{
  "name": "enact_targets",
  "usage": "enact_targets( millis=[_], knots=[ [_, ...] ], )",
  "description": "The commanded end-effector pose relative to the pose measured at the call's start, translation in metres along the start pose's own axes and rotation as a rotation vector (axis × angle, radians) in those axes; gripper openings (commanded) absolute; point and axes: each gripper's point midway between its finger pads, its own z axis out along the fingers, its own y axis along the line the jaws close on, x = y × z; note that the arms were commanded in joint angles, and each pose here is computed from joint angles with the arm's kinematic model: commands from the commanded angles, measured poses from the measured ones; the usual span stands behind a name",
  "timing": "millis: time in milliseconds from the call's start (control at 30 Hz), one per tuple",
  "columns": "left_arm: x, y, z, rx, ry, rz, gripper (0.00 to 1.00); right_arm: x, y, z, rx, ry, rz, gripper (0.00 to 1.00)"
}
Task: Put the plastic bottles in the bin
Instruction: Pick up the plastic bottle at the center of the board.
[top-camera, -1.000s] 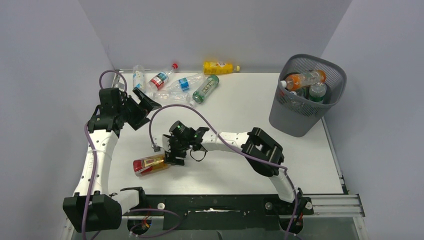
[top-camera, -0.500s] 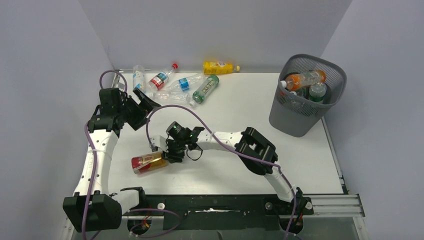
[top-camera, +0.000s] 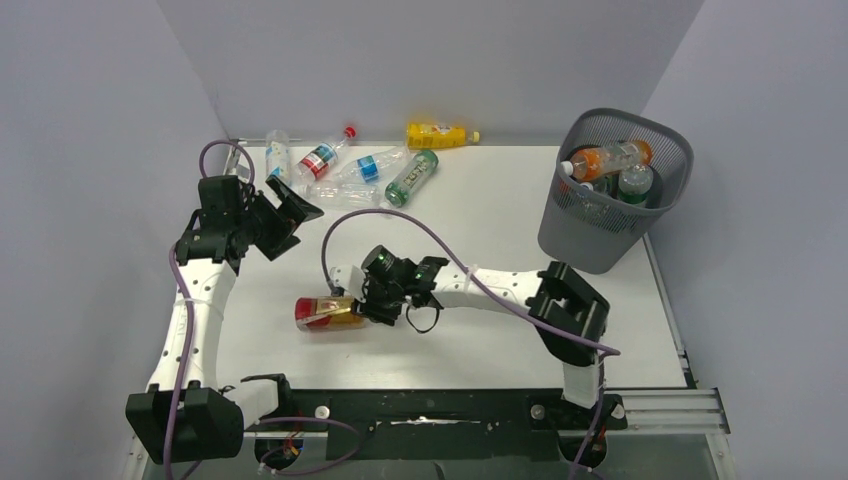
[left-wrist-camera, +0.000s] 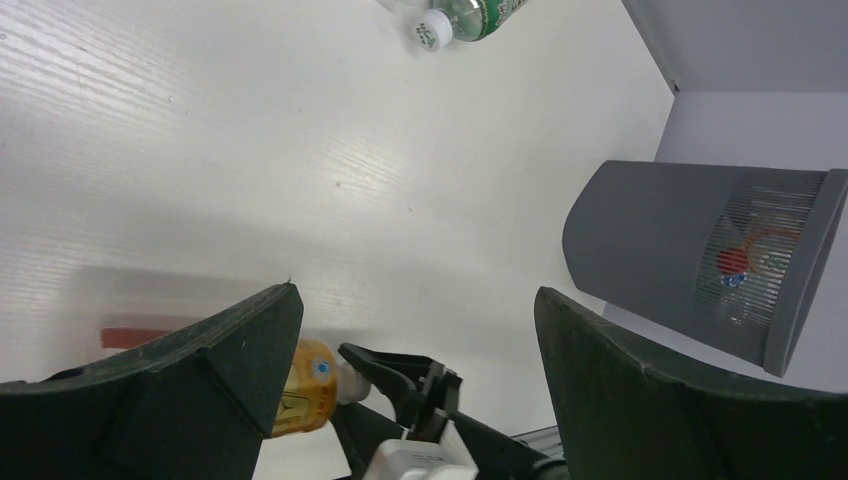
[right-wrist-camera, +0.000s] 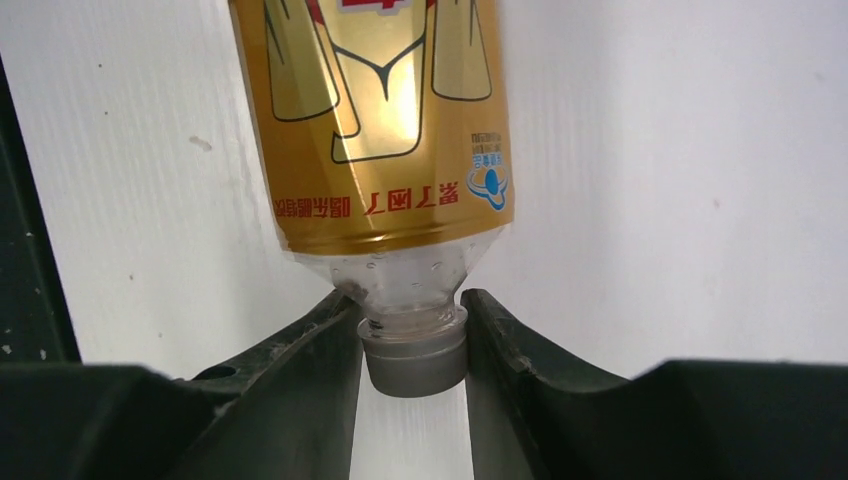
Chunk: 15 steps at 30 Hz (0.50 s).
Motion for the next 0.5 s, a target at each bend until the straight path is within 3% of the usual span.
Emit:
enact_targets(
  millis=[0,333,467],
  knots=[
    [-0.023,-0.023,-0.010,0.061,-0.069,0.048,0.87,-0.012,-0.027,-0.062,0.208,-0.036,0.091,0.24],
    [-0.043,-0.028,-0.014,0.090,-0.102,0.055,0.87,0.029,-0.065,-0.149,0.500,0.052,0.352,0.26],
    [-0.041,-0.027,-0.012,0.101,-0.088,0.050,0.87,0.024,-0.098,-0.195,0.642,-0.001,0.465,0.25]
  ],
)
